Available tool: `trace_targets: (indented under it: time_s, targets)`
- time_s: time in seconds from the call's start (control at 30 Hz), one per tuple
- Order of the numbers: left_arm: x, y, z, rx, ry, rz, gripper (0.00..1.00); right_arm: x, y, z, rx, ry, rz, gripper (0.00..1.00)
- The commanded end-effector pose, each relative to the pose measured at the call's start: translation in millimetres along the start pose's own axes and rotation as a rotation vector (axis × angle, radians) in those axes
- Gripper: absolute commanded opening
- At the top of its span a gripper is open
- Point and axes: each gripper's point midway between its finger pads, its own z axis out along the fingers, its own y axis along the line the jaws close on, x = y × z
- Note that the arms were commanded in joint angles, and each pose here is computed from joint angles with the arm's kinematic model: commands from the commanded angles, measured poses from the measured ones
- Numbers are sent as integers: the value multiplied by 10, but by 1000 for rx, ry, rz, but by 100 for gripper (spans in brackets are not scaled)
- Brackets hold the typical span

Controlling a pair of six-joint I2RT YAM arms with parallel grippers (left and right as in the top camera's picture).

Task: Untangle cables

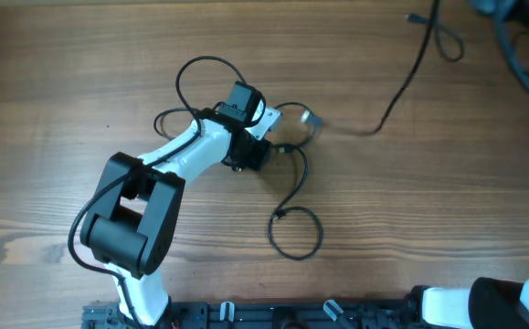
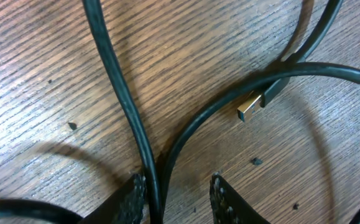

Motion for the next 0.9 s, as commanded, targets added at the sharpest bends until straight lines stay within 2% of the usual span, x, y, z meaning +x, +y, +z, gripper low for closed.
trace_targets:
  time_s: [0.0, 0.1, 0.2, 0.27, 0.3, 0.33, 0.5, 0.7, 0.87]
  targets:
    - [265, 67, 226, -14, 92, -30, 37, -221, 88, -268, -48, -47, 77, 4]
    - [262, 67, 226, -14, 91, -29, 38, -517, -92, -519, 21, -160, 49, 4]
    - [247, 69, 228, -15, 84, -29, 40, -693, -542, -759, 190, -262, 52, 4]
    - [225, 70, 230, -16, 75, -32, 42, -619, -1197, -868, 422, -278, 96, 4]
    - [212, 72, 230, -16, 70, -52, 44, -537, -1768, -948, 611, -271, 124, 4]
    - [211, 72, 230, -16, 69, -52, 44, -509, -2013, -985, 681, -267, 136, 4]
    - [220, 72, 230, -17, 73, -75, 45, -524, -2784, -1197, 810, -287, 195, 4]
    - [219, 72, 230, -18, 72, -99, 46, -794, -3128, -1788, 916, -396, 180, 4]
    - [218, 72, 230, -19, 72, -107, 47, -791, -3375, -2461, 1174, -441, 140, 5]
